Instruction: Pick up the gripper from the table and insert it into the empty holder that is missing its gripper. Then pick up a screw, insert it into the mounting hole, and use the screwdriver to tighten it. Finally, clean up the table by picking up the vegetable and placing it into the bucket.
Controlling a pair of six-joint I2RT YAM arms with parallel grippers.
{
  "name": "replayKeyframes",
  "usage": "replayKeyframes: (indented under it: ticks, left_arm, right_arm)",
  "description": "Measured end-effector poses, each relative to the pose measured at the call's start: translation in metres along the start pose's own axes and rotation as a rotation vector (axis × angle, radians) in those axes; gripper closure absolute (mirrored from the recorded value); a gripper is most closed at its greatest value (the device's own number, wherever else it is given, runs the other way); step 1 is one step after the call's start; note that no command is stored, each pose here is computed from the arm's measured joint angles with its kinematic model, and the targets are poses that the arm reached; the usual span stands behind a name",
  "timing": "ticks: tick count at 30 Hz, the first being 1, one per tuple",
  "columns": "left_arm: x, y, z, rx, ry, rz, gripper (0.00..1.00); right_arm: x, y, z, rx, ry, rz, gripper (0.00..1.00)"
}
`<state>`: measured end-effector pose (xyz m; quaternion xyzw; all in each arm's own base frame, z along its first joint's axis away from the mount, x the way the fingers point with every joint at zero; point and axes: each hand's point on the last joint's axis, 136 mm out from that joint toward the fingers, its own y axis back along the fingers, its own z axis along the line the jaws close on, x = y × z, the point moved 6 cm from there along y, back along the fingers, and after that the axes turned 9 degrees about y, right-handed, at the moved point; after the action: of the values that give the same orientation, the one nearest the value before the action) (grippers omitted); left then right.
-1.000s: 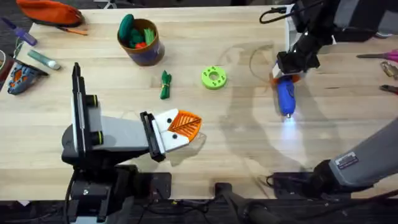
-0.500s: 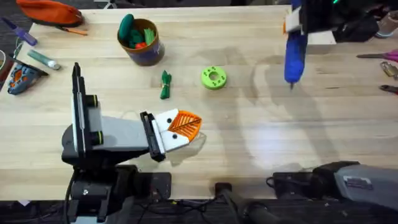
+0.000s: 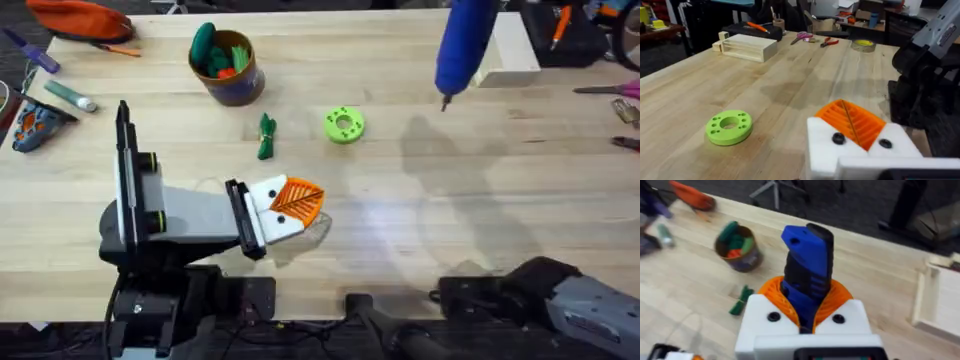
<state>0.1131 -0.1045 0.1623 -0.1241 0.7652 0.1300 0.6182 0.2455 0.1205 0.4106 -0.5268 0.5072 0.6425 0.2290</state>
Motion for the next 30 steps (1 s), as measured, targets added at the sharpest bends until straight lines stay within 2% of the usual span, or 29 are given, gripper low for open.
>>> replayKeyframes:
  ticks: [5,13,21,30]
  left_arm:
    - [0.0,0.0,0.0,0.0,0.0,0.0,0.989]
    - [0.0,0.0,0.0,0.0,0.001,0.0,0.989]
    - [0.0,0.0,0.0,0.0,0.0,0.0,0.989]
    - [0.0,0.0,0.0,0.0,0.0,0.0,0.989]
  right_arm:
    - [-0.012,0.014,0.026,-0.126,0.029,-0.08,0.907]
    - [-0.023,0.018,0.058,-0.252,0.073,-0.154,0.907]
    - [-0.009,-0.002,0.085,-0.33,0.102,-0.188,0.907]
    - [-0.002,-0.023,0.107,-0.453,0.109,-0.348,0.907]
